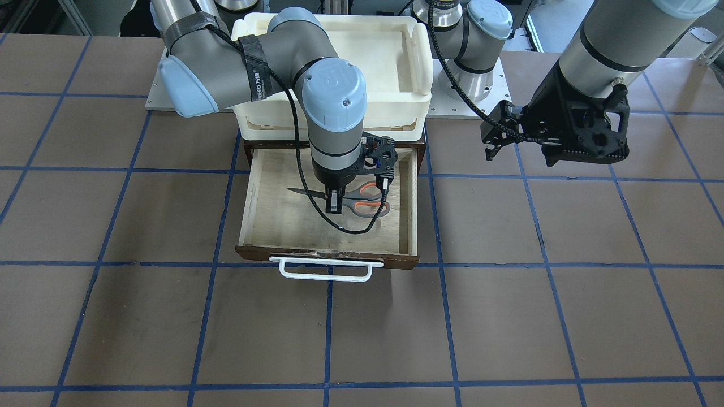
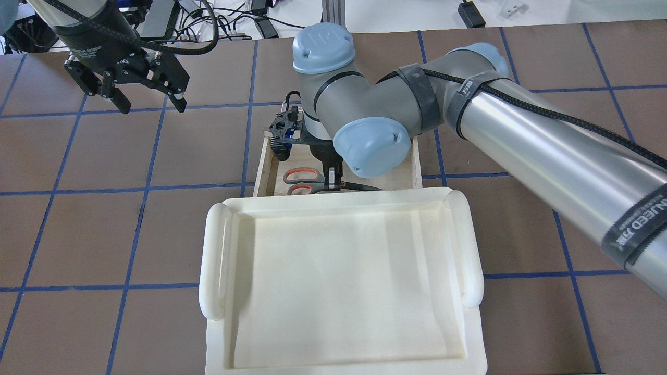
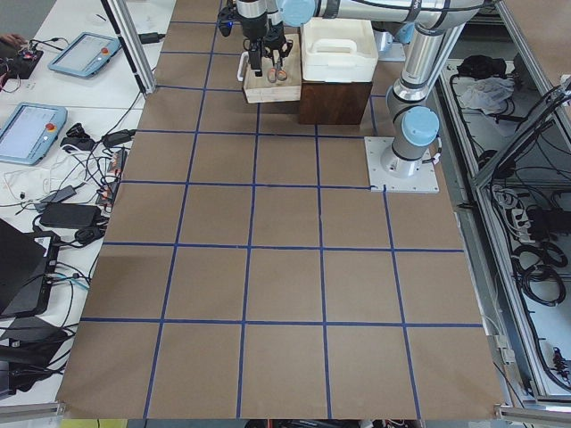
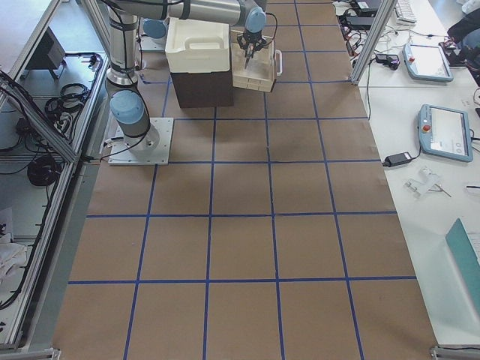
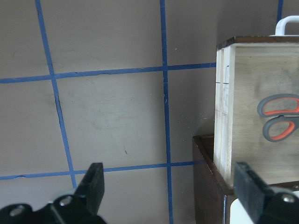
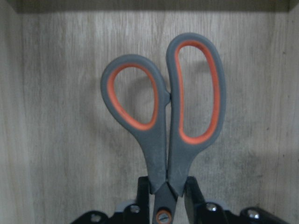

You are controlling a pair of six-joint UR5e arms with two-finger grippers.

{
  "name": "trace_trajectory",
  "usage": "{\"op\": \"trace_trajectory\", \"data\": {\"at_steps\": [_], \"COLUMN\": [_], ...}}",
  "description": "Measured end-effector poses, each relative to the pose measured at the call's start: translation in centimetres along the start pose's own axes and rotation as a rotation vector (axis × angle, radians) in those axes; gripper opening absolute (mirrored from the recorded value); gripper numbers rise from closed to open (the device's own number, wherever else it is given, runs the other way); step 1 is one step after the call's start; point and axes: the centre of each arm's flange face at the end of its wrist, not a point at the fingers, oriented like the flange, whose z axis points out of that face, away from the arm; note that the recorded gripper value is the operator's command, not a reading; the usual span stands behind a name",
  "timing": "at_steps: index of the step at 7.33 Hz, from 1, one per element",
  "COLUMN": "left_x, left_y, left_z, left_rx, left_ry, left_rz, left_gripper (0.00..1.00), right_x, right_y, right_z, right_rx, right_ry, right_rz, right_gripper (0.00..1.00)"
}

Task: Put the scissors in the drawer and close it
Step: 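Lower the scissors into the drawer and open the right gripper, then raise the right gripper away while moving the left gripper toward the drawer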

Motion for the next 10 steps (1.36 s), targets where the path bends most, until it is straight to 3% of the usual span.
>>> {"op": "trace_trajectory", "data": {"at_steps": [2,5,7,8,10], "left_x": [0.0,0.0,-0.1,-0.2,0.1], "left_y": [0.1,0.1,-0.6,-1.3,-3.1], "left_z": [-0.1,-0.1,0.0,0.0,0.0], "left_rx": [0.001,0.005,0.017,0.039,0.109], "left_ry": [-0.001,-0.001,-0.001,-0.001,-0.003], "left_rz": [-0.001,-0.004,-0.004,-0.004,0.007], "left_gripper": [1.0,1.0,1.0,1.0,1.0], "right_x": [0.0,-0.1,0.3,0.8,2.3], "right_y": [0.0,0.1,1.7,4.1,12.0], "right_z": [0.0,-0.5,-3.1,-5.6,-11.2], "right_rx": [0.0,0.004,0.024,0.043,0.082], "right_ry": [0.002,0.01,0.048,0.08,0.151], "right_rz": [-0.002,0.008,0.04,0.089,0.255], "right_gripper": [0.97,1.0,1.0,1.0,1.0]}}
